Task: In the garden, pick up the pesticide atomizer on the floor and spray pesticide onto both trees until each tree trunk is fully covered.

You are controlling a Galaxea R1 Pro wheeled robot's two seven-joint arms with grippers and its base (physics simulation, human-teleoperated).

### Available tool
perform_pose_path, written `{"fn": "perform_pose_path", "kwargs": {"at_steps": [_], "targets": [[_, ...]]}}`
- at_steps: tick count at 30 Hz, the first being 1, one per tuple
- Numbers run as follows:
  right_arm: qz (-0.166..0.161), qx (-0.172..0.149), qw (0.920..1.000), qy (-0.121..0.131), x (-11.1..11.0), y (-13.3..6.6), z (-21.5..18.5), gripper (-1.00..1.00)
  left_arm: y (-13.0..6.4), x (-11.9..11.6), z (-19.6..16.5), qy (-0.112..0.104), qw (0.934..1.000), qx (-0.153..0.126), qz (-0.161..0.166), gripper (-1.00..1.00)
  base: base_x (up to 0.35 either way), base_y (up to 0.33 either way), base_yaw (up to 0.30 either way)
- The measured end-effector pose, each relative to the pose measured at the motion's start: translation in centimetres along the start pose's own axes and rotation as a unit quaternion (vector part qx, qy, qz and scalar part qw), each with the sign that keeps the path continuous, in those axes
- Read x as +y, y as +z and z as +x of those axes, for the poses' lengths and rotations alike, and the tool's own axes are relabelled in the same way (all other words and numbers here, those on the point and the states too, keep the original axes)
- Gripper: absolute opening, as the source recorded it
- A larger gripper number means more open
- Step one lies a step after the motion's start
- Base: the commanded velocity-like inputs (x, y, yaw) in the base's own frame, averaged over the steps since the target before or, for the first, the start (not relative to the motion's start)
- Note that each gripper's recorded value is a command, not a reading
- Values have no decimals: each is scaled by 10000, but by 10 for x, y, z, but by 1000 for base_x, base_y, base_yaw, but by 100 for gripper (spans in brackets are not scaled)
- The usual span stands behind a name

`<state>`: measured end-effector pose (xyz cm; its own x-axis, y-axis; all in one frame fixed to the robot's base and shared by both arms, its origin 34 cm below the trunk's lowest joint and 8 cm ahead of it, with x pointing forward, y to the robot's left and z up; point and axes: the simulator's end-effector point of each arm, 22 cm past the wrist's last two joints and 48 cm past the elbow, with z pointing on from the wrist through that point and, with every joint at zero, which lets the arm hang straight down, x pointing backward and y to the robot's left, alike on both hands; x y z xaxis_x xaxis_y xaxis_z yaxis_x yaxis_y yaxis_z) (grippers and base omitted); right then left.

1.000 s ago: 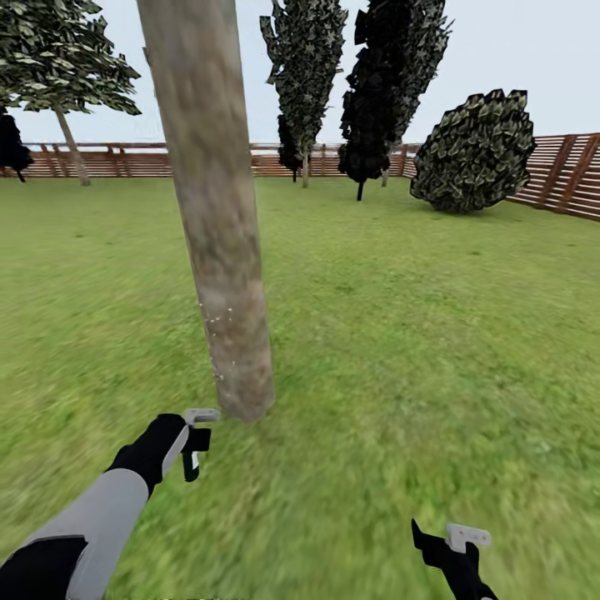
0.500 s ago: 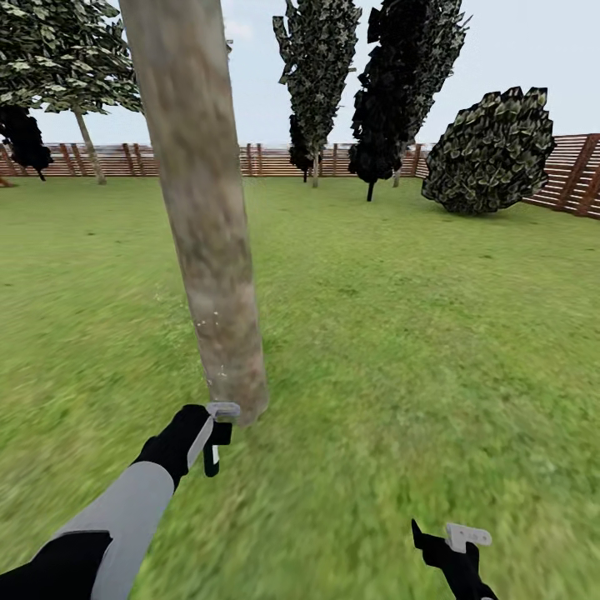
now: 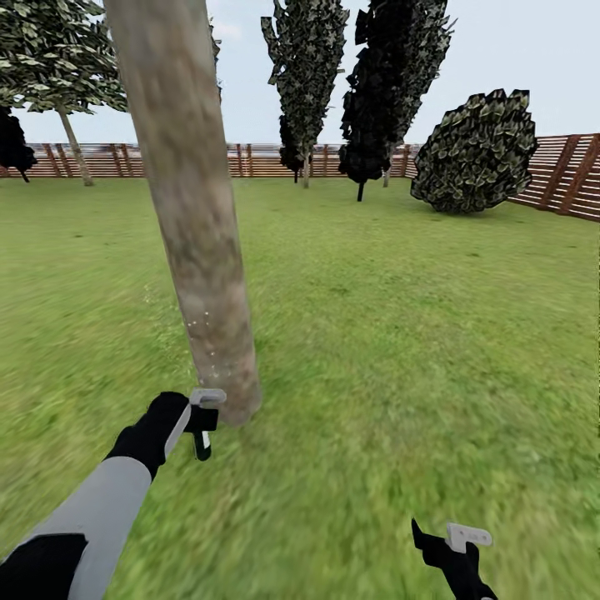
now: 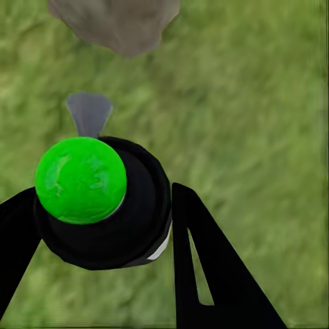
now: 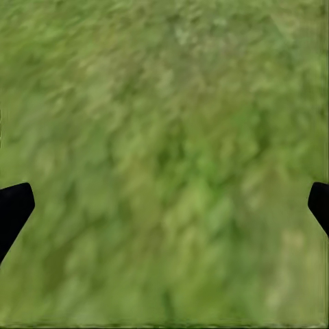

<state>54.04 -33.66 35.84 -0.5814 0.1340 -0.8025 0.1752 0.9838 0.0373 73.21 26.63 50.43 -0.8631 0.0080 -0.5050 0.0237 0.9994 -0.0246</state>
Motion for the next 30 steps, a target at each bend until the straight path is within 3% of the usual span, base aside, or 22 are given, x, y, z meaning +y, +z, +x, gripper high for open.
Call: {"fn": "perform_pose_path", "kwargs": {"at_steps": [5, 7, 10, 12, 13, 16, 17, 20, 22, 23, 26, 28, 30], "targets": [[-2, 5, 10000, 2, 0, 0, 1, 100, -7, -31, -21, 170, 9998, -67, 128, -100, -248, 0, 0], [-2, 3, 10000, 1, 0, 0, 0, 100, -21, -42, -31, 166, 9993, 272, 173, -100, -40, 0, 0], [-2, 5, 10000, 1, 0, 0, 1, 100, -32, -26, -50, 171, 9994, 282, -50, -100, -8, 0, 0], [-3, 7, 10000, 1, 0, 0, 1, 100, -42, 22, -60, 14, 9981, 322, -528, -100, 0, 0, 0], [-4, 7, 10000, 0, 0, 0, 1, 100, -46, 45, -61, 35, 9965, 344, -760, -100, 0, 0, 0], [-4, 9, 10000, -4, 0, 0, 1, 100, -50, 54, -65, -85, 9966, 337, -748, -100, 0, 0, 0], [-3, 7, 10000, -2, 0, 0, 1, 100, -50, 49, -65, -70, 9969, 340, -712, -100, 0, 0, 0], [3, 6, 10000, -4, -1, 0, 0, 100, -46, -8, -69, 74, 9989, 318, -349, -100, 0, 0, 0], [5, 3, 10000, -3, -1, 0, 0, 100, -55, -45, -88, 175, 9996, 175, -130, -100, 0, 0, 0], [4, 3, 10000, -4, -1, 0, 0, 100, -56, -45, -92, 211, 9995, 150, -162, -100, 0, 0, 0], [4, 3, 10000, -5, -1, 0, 0, 100, -58, -26, -95, 200, 9992, 136, -320, -100, 0, 0, 0], [1, 6, 10000, -7, -1, 0, 0, 100, -61, 27, -94, 69, 9977, 157, -659, -100, 0, 0, 0], [0, 7, 10000, -8, -1, 0, 0, 100, -64, 59, -92, -72, 9966, 171, -808, -100, 0, 0, 0]]}}
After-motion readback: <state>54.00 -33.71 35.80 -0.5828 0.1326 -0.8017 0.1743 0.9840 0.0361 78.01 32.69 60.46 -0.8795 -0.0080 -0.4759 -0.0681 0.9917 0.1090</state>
